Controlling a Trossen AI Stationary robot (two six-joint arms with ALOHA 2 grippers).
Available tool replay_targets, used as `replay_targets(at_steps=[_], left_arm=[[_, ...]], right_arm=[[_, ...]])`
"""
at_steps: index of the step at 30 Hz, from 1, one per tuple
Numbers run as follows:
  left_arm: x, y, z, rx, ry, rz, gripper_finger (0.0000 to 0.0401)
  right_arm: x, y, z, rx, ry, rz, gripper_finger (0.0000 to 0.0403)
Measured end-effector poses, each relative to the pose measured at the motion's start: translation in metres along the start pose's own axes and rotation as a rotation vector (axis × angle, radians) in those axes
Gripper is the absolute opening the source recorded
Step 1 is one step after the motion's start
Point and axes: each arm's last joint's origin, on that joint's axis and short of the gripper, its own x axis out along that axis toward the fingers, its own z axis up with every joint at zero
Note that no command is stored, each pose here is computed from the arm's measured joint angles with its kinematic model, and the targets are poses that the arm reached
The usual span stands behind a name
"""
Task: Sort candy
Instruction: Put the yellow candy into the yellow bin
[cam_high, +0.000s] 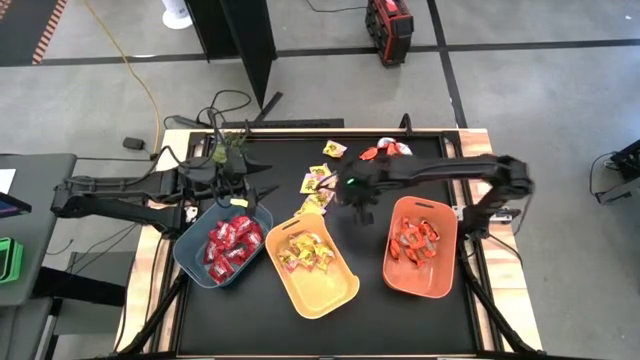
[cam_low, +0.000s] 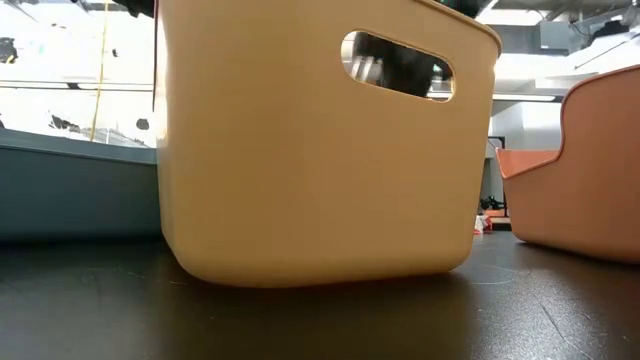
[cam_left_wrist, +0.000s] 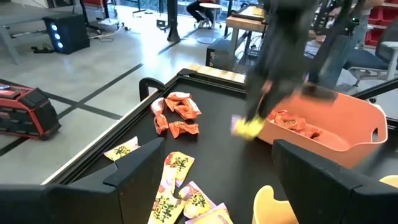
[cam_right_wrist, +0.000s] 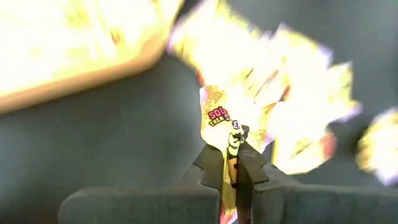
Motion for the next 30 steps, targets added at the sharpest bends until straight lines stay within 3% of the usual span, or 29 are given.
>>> replay_targets(at_steps=[4, 8, 15, 23, 26, 30], left_arm=[[0.000, 0.000, 0.000, -0.001, 0.002, -0.007, 0.0293], [0.000, -0.001, 0.000, -0.002, 0.006, -0.035, 0.0293], [0.000, -0.001, 0.000, 0.006, 0.007, -0.037, 0.0293], [0.000, -0.001, 0.001, 0.033, -0.011, -0.037, 0.0293], [0.000, -0.001, 0.004, 0.048, -0.034, -0.039, 0.0293], [0.000, -0.001, 0.006, 0.070, -0.054, -0.039, 0.0293]], right_arm=[[-0.048, -0.005, 0.009, -0.047, -0.368, 0.124, 0.0010], [-0.074, -0.007, 0.007, -0.092, -0.601, 0.215, 0.0006], [-0.056, 0.006, 0.009, -0.046, -0.590, 0.293, 0.0004], [-0.005, 0.060, 0.033, -0.102, -0.564, 0.461, 0.0018], [0.010, 0.066, 0.039, -0.033, -0.571, 0.489, 0.0039], [0.030, 0.068, 0.044, 0.044, -0.565, 0.510, 0.0096]])
